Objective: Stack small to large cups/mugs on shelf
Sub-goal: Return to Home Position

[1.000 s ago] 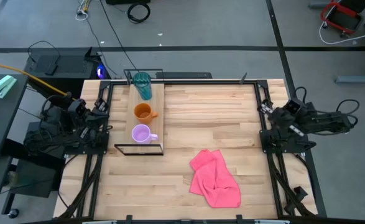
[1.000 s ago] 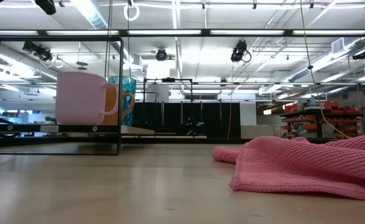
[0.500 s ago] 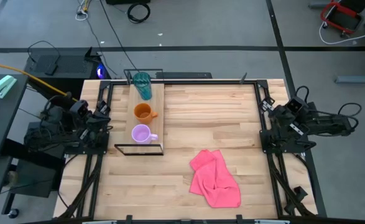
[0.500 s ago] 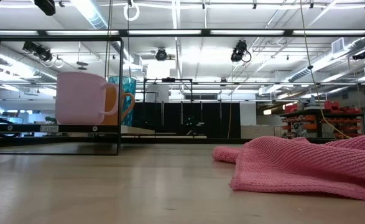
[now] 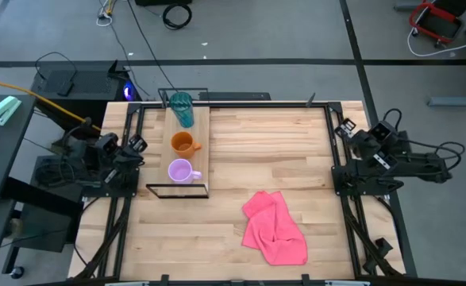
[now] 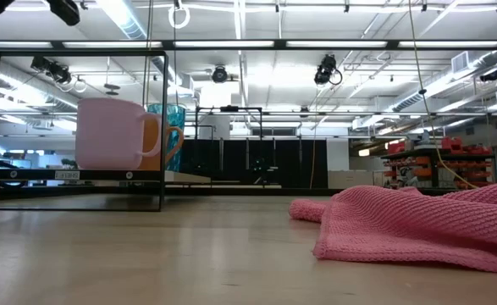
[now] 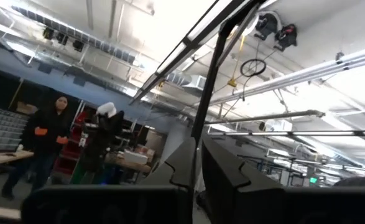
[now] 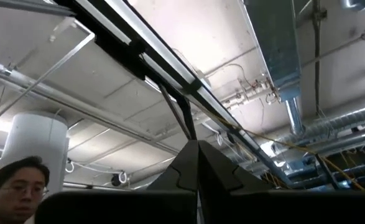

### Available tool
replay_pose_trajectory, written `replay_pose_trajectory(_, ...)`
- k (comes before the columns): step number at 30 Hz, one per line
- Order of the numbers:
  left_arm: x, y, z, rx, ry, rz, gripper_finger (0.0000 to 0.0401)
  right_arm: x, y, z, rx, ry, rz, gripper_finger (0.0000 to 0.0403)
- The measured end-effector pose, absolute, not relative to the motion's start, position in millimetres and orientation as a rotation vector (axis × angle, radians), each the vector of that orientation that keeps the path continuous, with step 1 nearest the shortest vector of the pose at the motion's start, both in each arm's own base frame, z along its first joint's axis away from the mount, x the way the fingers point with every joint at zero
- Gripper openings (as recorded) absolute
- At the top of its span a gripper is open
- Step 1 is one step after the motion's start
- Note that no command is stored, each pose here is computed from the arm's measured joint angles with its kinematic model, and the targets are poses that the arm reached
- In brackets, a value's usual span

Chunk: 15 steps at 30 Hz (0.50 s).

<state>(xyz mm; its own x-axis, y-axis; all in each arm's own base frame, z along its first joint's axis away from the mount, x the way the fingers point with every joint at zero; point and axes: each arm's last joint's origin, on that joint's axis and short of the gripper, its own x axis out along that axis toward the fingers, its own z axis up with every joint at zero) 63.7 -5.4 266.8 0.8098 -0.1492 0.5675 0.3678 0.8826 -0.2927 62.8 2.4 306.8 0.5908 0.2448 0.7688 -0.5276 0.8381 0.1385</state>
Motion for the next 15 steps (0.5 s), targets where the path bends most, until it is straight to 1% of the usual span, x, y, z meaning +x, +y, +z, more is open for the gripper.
replay_pose_trajectory(9,63,-6,268,-0.409,-0.574,-0.301,0.0027,25,6,311,0.273,-0.999,0.483,0.0013)
replay_pose_trajectory(15,63,-6,268,-0.409,-0.575,-0.301,0.0023,22,6,308,0.286,-0.978,0.481,0.0013)
